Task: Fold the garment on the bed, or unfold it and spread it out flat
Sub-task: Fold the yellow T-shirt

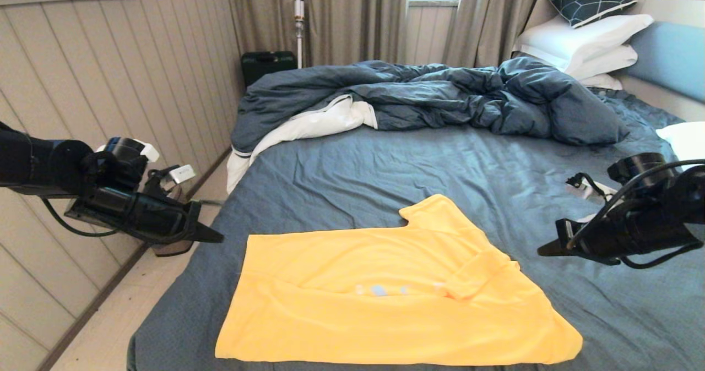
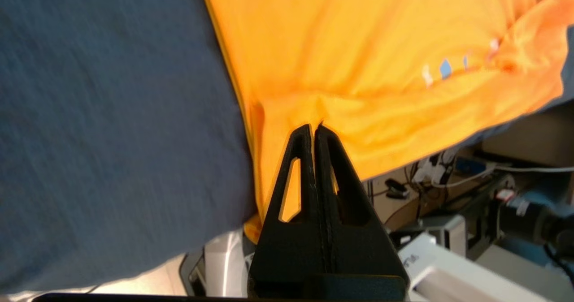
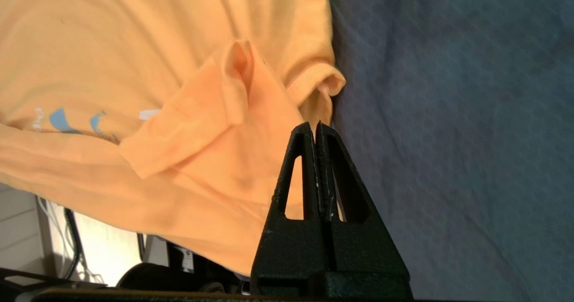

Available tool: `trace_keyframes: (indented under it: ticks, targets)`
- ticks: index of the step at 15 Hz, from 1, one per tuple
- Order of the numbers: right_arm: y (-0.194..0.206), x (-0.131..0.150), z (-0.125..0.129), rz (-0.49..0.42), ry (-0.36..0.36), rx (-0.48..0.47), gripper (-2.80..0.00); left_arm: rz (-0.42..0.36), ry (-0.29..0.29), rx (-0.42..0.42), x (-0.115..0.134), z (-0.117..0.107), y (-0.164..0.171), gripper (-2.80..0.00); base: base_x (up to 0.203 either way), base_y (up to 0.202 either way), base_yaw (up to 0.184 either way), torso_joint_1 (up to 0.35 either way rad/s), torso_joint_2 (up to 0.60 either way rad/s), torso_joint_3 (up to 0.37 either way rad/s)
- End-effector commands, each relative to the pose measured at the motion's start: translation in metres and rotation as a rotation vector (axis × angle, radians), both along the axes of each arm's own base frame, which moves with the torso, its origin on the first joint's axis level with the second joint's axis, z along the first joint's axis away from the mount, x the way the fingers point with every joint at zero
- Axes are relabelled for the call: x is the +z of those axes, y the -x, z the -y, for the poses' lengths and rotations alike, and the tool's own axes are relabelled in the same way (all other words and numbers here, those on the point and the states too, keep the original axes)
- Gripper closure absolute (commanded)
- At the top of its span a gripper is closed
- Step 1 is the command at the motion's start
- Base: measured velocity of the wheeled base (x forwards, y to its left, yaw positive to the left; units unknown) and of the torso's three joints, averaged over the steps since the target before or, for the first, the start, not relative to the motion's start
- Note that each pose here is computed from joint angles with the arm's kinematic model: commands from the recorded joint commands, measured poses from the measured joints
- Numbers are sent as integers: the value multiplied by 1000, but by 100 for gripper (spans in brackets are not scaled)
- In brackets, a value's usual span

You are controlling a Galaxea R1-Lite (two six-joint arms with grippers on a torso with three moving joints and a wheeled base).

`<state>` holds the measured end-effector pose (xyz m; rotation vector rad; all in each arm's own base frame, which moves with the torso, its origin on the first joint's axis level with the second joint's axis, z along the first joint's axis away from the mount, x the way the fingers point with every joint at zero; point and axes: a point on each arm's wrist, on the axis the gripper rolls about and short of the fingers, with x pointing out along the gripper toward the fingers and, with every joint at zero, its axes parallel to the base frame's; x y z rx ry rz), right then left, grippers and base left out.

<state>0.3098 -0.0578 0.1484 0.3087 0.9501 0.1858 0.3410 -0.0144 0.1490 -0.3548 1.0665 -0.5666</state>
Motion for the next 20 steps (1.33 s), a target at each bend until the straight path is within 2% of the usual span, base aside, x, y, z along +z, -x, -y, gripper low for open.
trace_keyframes:
  ticks: [1,5,6,7,9,14,20]
  targets:
    - [-13,-10,-1,-23,-13,11,0,-23,9,10,-11,0,-17,0,0,0,0,0,0,0]
    - [-30,-14,-3,-17,-14,24,0,-29,26,38,-20,1,-45,0,0,0,0,0,0,0]
    - [-32,-13,-4,-11,-17,20,-83,-31,29,44,-22,2,-51,0,0,0,0,0,0,0]
    - [-37,-11,-4,6,-13,23,-280,-38,32,47,-25,3,-56,-280,0,0,0,0,0,0]
    - [-45,-13,-6,20,-11,33,-280,-55,34,46,-34,6,-62,-280,0,0,0,0,0,0]
    - [-52,-15,-11,63,-7,53,-280,-122,50,109,-63,4,-90,-280,0,0,0,0,0,0]
    - [-54,-19,-14,56,-15,65,-280,-144,46,116,-81,3,-100,-280,0,0,0,0,0,0]
